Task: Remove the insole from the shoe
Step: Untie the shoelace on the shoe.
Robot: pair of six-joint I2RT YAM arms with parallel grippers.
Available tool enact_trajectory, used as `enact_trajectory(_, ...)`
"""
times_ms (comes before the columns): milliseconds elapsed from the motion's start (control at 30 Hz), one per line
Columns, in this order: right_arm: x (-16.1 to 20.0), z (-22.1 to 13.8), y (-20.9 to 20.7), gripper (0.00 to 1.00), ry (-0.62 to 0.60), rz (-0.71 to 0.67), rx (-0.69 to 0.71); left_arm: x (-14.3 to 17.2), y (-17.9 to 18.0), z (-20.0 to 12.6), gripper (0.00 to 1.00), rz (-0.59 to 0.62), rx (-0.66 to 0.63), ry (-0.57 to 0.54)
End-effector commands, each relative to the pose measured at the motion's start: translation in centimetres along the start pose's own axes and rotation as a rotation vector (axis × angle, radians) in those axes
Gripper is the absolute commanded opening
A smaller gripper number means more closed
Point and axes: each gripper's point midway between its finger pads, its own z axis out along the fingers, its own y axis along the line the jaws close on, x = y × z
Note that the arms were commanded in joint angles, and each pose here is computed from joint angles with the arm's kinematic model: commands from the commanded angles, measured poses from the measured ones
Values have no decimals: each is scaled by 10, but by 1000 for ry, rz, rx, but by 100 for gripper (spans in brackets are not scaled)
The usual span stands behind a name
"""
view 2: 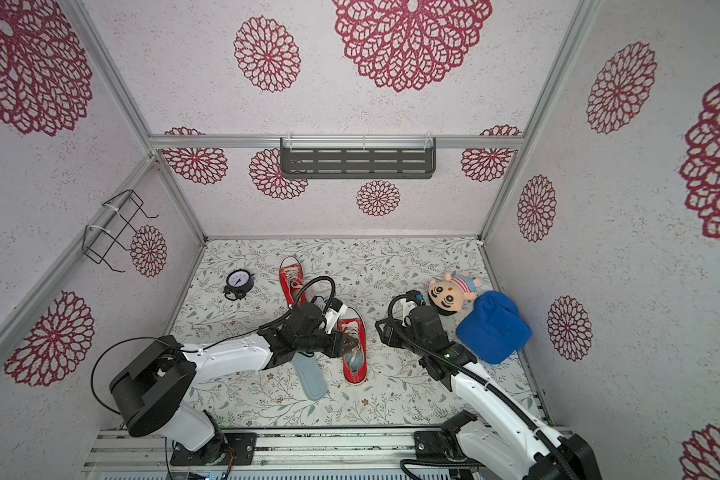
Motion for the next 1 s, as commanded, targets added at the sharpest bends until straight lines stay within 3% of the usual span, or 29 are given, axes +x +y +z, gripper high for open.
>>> enact_trajectory(0, -2, -3, -4, 52, -20, 2, 12, -9, -13, 3, 35, 22, 42, -24)
enact_trajectory(233, -2, -3, -4, 52, -20, 1, 13, -3, -9, 10, 28, 16, 30, -3)
enact_trajectory(533, -2, -5, -5, 51, -24, -3, 15, -8, -11, 1, 7, 43, 12, -22)
enact_trajectory(733, 1, -1, 1, 51, -6, -7, -21, -19, -20, -15, 5, 86, -4, -47)
enact_trajectory(967, 26, 17, 20, 51, 113, -11, -152, -23, -22, -22, 5, 110, -19, -53)
